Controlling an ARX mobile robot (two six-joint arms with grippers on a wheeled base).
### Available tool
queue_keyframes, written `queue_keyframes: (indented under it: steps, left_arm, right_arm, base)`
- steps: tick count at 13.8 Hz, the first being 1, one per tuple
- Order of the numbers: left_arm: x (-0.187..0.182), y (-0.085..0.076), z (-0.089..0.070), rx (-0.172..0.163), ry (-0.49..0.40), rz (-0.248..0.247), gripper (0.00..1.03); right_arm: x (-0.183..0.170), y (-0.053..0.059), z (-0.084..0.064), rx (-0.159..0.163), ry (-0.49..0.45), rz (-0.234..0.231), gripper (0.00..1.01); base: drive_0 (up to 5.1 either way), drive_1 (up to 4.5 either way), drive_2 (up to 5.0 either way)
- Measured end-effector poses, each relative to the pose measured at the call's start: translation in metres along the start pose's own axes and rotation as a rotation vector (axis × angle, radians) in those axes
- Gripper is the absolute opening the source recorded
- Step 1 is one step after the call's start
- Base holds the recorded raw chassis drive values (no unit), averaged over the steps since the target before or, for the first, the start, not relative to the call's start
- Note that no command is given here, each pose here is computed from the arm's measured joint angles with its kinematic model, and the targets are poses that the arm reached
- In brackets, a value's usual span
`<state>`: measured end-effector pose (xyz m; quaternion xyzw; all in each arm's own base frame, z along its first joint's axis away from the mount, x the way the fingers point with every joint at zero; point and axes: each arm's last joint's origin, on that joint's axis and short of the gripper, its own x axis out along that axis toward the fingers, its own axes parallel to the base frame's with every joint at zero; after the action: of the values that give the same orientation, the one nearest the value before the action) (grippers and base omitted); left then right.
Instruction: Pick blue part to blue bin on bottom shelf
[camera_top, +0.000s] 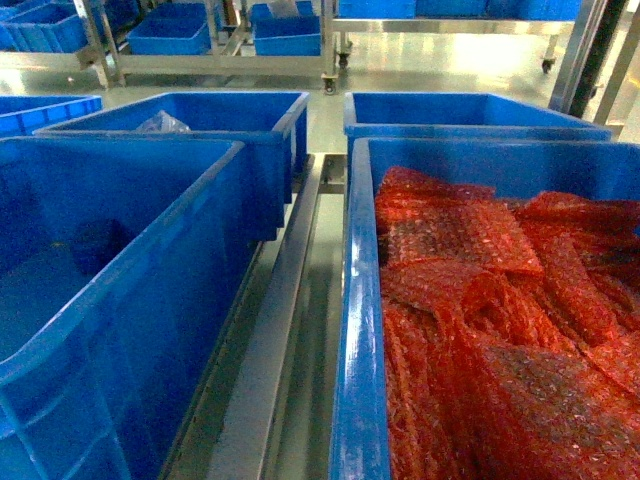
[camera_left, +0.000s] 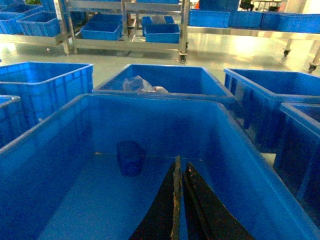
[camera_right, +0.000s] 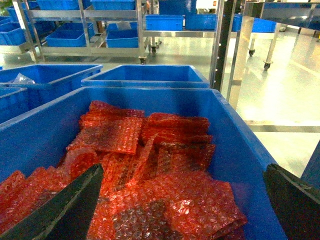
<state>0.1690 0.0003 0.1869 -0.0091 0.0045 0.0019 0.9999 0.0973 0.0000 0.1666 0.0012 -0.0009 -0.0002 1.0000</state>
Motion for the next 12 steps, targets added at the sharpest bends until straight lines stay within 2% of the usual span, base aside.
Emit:
queue_keyframes:
  steps: [7,8,9,12]
  left_arm:
    - [-0.029,0.000,-0.013,0.002,0.002,-0.004,0.02]
    - [-0.033,0.000,-0.019,0.001,-0.018,-0.004,0.02]
    - [-0.035,0.000,-0.022,0.002,0.004,-0.003,0.02]
    - [-0.043,0.000,-0.017,0.001,-0.023,-0.004,0.02]
  right_arm:
    - [0.000,0.000,0.000,0.000,0.000,0.000,0.98]
    - [0.000,0.000,0.000,0.000,0.000,0.000,0.98]
    - [0.000,0.000,0.000,0.000,0.000,0.000,0.98]
    - [0.000,0.000,0.000,0.000,0.000,0.000,0.98]
  base:
    - [0.0,0.00,0.0]
    - [0.0,0.00,0.0]
    - [0.0,0.00,0.0]
    - [0.0,0.00,0.0]
